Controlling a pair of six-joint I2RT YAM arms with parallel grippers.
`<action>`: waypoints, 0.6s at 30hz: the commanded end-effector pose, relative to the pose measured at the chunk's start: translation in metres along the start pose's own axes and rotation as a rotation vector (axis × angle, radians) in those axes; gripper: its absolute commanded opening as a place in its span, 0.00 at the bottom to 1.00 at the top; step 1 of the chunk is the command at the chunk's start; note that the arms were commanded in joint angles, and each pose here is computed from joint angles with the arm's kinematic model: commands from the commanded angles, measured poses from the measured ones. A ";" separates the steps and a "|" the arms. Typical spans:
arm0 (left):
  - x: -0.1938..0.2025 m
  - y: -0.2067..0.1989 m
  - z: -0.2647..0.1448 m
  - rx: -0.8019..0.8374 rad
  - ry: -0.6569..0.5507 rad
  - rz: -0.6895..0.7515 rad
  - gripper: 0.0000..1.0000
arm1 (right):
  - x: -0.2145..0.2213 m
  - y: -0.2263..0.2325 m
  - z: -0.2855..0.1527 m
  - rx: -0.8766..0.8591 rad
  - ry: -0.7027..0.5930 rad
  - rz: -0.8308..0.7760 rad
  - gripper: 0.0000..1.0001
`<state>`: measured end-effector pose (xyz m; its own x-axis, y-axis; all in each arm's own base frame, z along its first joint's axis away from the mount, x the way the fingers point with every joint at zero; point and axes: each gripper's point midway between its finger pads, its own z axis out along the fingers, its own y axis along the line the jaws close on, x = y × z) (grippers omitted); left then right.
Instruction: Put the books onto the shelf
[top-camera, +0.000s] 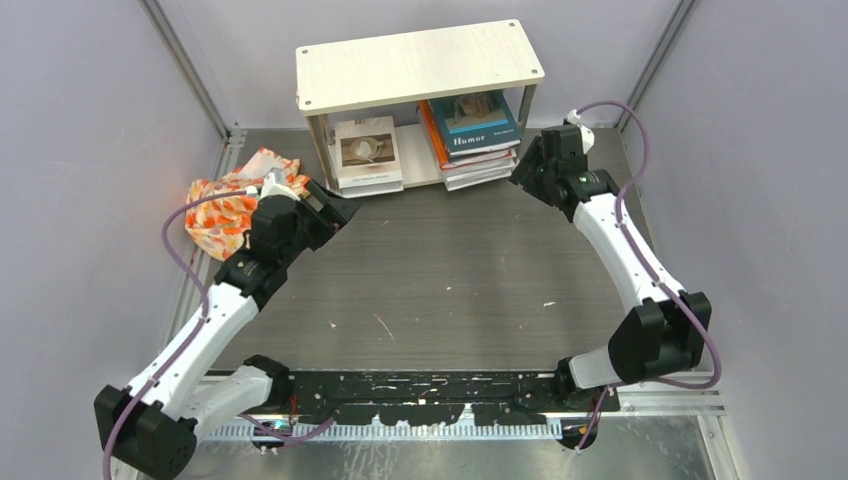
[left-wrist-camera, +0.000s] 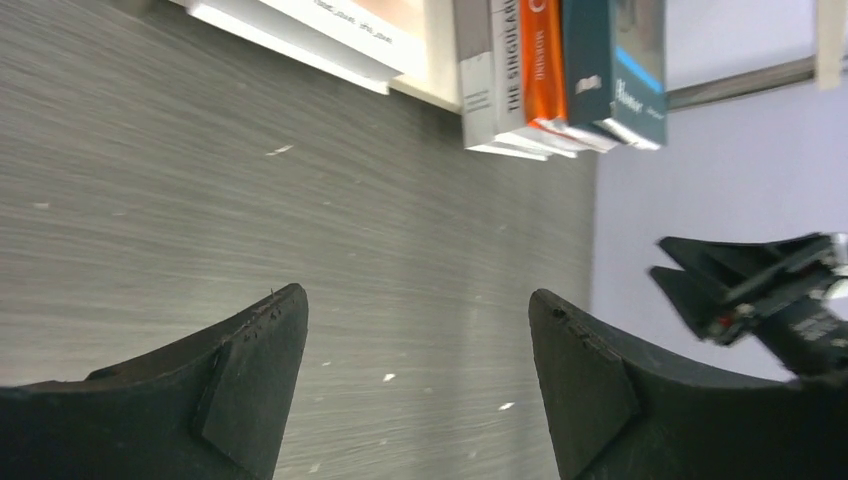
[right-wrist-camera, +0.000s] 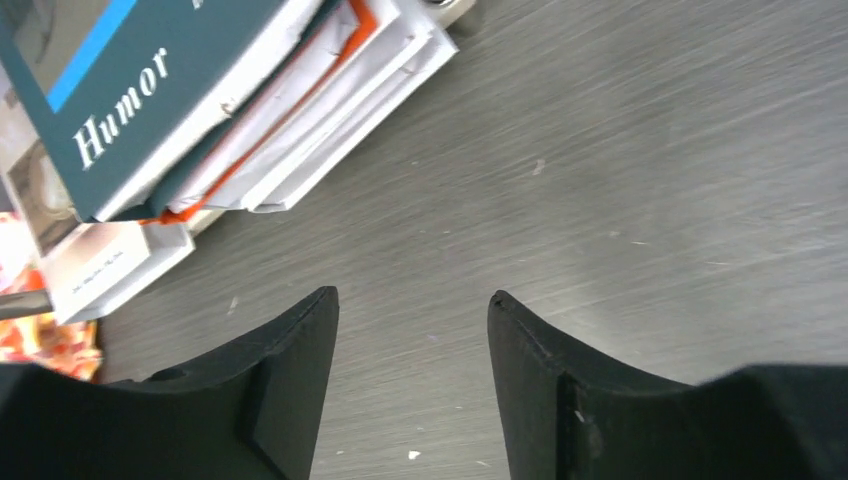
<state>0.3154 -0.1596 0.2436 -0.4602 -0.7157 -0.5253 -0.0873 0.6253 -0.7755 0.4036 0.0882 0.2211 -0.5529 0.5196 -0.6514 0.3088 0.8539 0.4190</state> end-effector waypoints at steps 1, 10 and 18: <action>-0.013 0.022 -0.034 -0.106 -0.025 0.207 0.81 | -0.015 -0.031 -0.022 0.108 -0.103 -0.079 0.65; -0.016 0.067 -0.056 -0.256 -0.057 0.322 0.82 | -0.014 -0.094 -0.063 0.323 -0.247 -0.061 0.88; -0.021 0.082 -0.066 -0.281 -0.120 0.345 0.82 | -0.011 -0.124 -0.090 0.397 -0.335 -0.042 0.92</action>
<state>0.2589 -0.0875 0.2111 -0.4478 -0.4996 -0.7416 -0.1730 0.8621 -0.4763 0.3092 -0.0068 0.2152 -0.4097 0.4218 -0.8089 0.5408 0.8264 0.1570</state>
